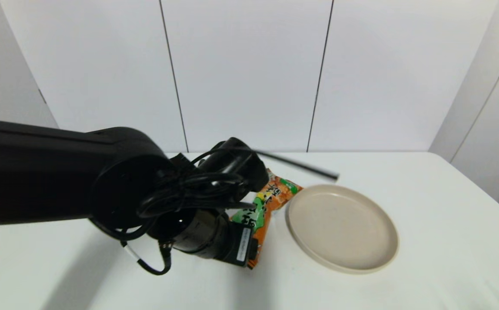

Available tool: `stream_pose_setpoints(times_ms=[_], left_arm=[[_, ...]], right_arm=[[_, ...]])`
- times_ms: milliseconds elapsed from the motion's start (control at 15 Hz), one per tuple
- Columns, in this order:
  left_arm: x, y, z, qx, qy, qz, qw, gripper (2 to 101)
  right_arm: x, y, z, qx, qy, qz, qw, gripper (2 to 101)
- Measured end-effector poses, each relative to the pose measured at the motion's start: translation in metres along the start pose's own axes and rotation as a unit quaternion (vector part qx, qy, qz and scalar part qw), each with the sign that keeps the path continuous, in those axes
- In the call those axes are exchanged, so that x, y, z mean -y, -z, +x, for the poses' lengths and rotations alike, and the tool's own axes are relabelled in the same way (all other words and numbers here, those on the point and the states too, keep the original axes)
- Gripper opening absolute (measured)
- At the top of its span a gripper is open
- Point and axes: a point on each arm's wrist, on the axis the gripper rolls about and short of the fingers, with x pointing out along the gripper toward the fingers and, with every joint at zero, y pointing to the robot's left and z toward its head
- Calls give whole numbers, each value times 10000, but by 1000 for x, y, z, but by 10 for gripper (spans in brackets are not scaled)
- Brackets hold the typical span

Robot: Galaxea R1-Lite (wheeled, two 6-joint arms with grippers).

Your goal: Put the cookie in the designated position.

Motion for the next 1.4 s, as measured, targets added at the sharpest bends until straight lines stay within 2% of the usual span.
stream_pose_setpoints(times_ms=[133,267,533,733,867,1000,1200,1333,1400], left_arm=[[-16,18,-8,201,134,249,9994,907],[-34,29,-24,648,275,500,9963,923],[-86,47,-64,1713,30,1081,9793,945],[-125,71,-86,2950,-526,1248,9459,956],[-144,94,-95,3704,-895,1055,9185,961],[-160,125,-101,4392,-1343,737,8853,964],[-170,173,-104,5184,-1899,405,8328,969],[-172,205,-100,5451,-2090,305,8113,970],[-170,217,-98,5540,-2037,313,8066,970]], right_arm=[[0,0,0,0,1,7,10000,977],[0,0,0,0,0,3,10000,977],[0,0,0,0,0,2,10000,977],[0,0,0,0,0,3,10000,977],[0,0,0,0,-2,11,10000,977],[0,0,0,2,-2,7,10000,977],[0,0,0,0,0,3,10000,977],[0,0,0,0,-2,7,10000,977],[0,0,0,0,-2,5,10000,977]])
